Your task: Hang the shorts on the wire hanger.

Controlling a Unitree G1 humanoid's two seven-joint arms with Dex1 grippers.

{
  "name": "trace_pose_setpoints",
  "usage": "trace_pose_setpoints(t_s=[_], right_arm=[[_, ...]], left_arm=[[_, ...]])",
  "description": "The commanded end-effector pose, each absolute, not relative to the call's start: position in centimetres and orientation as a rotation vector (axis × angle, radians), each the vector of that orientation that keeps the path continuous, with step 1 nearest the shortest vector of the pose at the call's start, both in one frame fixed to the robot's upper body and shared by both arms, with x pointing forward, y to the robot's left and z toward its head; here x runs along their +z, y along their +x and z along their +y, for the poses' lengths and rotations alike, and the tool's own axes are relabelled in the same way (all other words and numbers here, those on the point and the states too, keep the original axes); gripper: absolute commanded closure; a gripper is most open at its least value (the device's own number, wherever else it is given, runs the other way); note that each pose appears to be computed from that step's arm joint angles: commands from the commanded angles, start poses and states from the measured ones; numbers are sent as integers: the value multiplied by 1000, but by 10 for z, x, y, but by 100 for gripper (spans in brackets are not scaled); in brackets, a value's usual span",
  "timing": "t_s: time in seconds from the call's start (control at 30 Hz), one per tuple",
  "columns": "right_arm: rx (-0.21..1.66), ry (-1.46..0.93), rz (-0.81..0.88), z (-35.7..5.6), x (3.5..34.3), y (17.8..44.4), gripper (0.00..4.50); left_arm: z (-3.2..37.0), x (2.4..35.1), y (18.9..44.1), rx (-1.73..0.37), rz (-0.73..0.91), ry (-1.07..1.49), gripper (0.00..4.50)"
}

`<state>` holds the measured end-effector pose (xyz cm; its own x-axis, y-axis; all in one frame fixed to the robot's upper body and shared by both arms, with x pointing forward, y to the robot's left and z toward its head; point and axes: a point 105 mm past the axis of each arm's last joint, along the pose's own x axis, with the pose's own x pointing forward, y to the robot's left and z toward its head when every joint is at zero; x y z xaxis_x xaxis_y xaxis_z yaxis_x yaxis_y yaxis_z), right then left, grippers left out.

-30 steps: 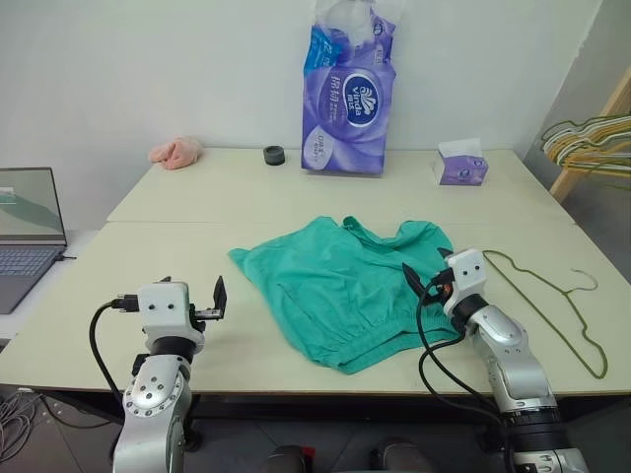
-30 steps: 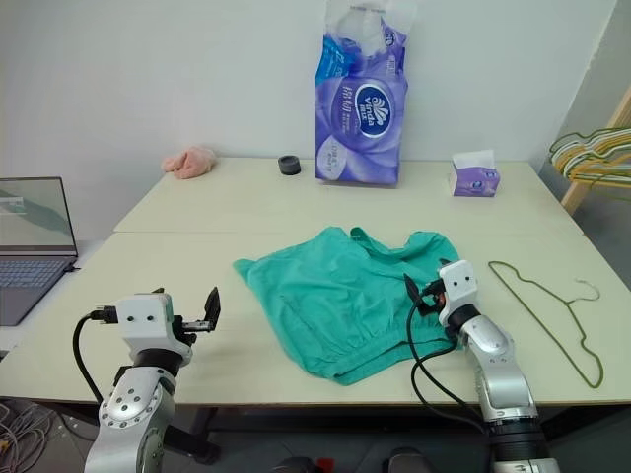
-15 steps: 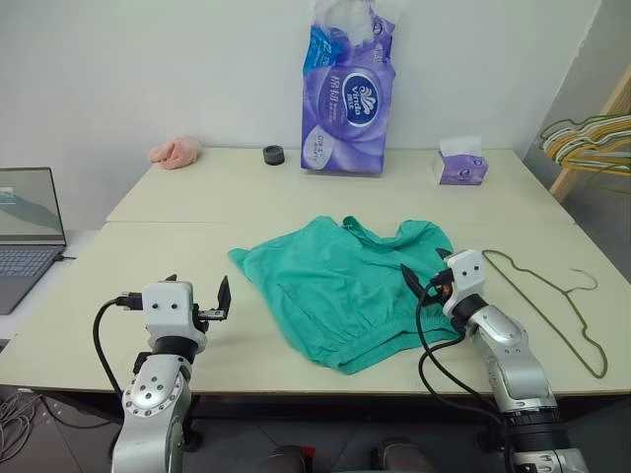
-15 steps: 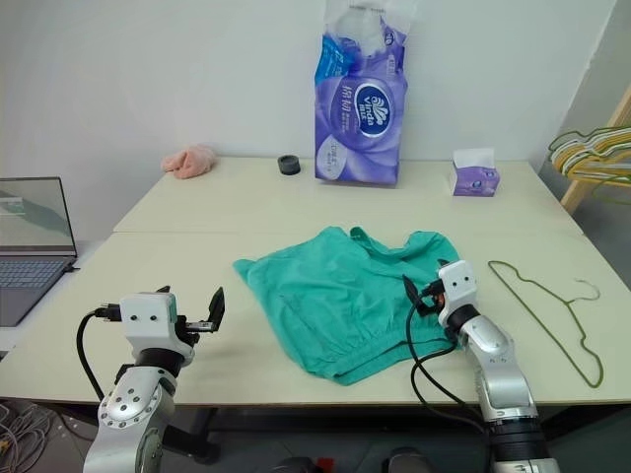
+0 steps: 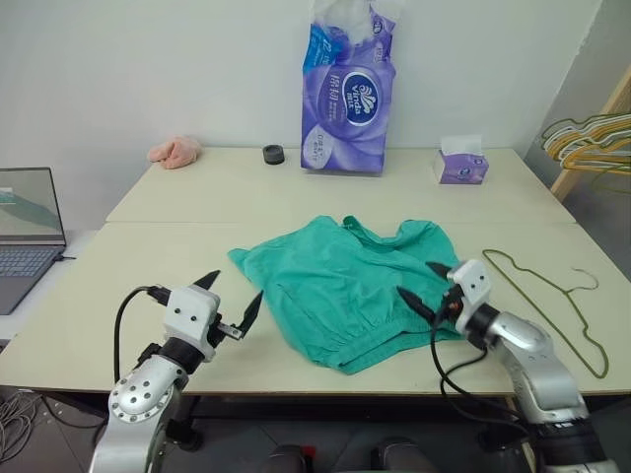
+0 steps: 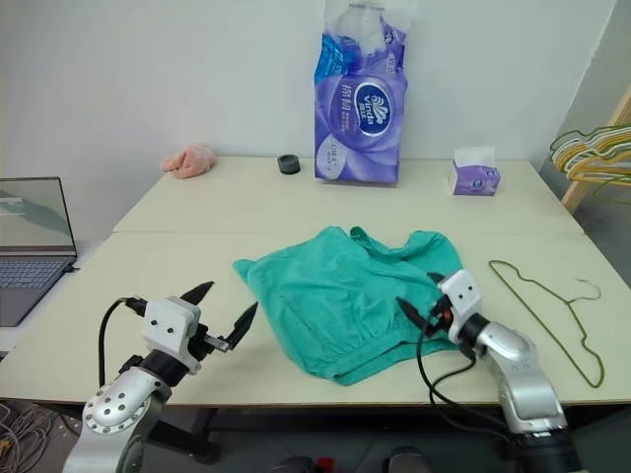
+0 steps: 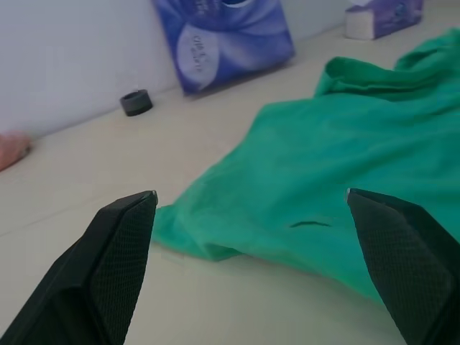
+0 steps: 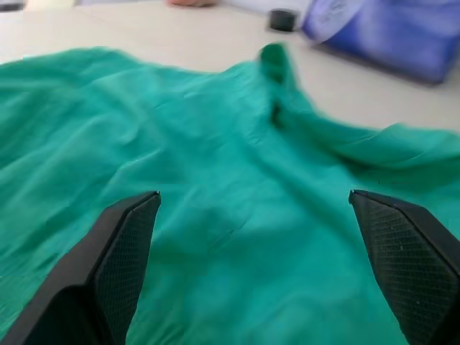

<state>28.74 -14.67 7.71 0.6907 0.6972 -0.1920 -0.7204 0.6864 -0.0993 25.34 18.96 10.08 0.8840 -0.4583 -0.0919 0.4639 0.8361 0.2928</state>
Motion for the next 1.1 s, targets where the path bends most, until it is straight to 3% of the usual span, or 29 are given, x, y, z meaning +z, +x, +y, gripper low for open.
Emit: trace_pose_setpoints(t_s=[0.03,0.2,0.57,0.73,1.1], right_arm=[[1055,-191,169,-130,92,257,0],[1129,-314,253,-140,81,242,0],[834,-172,345,-213,60,256,0],[737,7,366,-238,65,256,0],[778,157,443,-193,61,268,0]], left_arm=[[175,98,246,-691,38,416,4],[175,99,253,-762,44,460,4],[162,122,214,-1063,204,172,4],[170,124,219,-1035,200,193,4],[165,122,218,-1069,203,193,4]])
